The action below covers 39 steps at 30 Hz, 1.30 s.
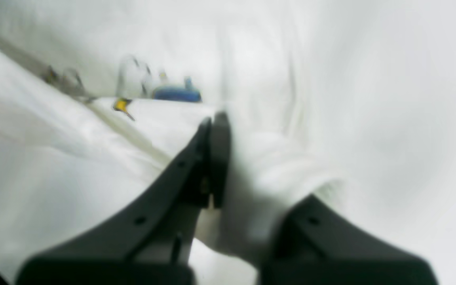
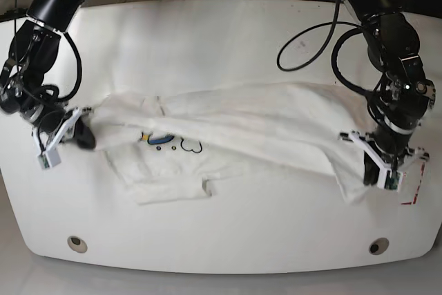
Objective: Fold the T-shirt properly
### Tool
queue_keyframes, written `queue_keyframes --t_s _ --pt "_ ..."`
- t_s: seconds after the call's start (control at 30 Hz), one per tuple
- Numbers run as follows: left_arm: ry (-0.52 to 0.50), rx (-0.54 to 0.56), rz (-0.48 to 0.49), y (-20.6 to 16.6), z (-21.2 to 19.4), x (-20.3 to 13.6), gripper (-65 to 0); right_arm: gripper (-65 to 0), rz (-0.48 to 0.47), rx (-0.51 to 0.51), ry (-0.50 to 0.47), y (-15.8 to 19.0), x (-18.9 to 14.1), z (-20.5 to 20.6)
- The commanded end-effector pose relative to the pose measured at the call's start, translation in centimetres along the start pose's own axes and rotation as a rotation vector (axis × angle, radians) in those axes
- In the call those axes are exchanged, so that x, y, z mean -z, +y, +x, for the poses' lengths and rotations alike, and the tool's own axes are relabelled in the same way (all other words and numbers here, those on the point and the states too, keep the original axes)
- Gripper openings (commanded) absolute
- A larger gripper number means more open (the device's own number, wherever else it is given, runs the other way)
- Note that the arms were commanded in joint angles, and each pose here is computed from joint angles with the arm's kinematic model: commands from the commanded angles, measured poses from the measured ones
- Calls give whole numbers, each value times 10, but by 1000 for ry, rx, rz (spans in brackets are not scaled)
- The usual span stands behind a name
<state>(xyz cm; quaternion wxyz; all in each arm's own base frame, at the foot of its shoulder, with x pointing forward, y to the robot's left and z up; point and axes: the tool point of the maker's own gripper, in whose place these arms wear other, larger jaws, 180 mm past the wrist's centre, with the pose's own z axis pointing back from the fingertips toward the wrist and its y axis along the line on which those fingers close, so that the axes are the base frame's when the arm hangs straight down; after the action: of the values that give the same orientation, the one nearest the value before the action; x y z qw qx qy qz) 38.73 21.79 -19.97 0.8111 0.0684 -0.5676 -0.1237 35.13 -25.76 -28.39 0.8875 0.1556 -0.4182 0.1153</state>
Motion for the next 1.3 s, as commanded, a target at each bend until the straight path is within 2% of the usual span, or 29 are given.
queue_keyframes --t_s 0.0,0.33,0.47,0.6,0.7,0.83,0.9,1.1,1.27 --pt "-92 30 55 22 35 -5 -650 -650 -4 -61 -94 -10 -5 55" --pt "-311 160 228 97 144 -34 -650 -650 5 -238 -178 -9 -10 181" --pt "-438 170 253 113 193 -55 -650 -650 -3 -311 -224 -1 -23 231" --pt "-562 195 318 132 244 -87 -650 -650 -40 -365 -282 -2 -51 277" --pt "-572 179 333 142 256 -91 -650 -650 -72 -399 -303 -3 -69 295" --pt "-590 199 299 136 263 -93 -650 -650 -91 -419 -275 -12 -77 290" --pt "-563 216 272 130 253 -85 -650 -650 -81 -407 -263 -17 -80 282" --pt "-421 224 180 107 193 -54 -650 -650 0 -267 -195 -37 -61 209" --pt "-317 205 65 78 140 -38 -650 -650 3 -213 -146 -42 -55 153"
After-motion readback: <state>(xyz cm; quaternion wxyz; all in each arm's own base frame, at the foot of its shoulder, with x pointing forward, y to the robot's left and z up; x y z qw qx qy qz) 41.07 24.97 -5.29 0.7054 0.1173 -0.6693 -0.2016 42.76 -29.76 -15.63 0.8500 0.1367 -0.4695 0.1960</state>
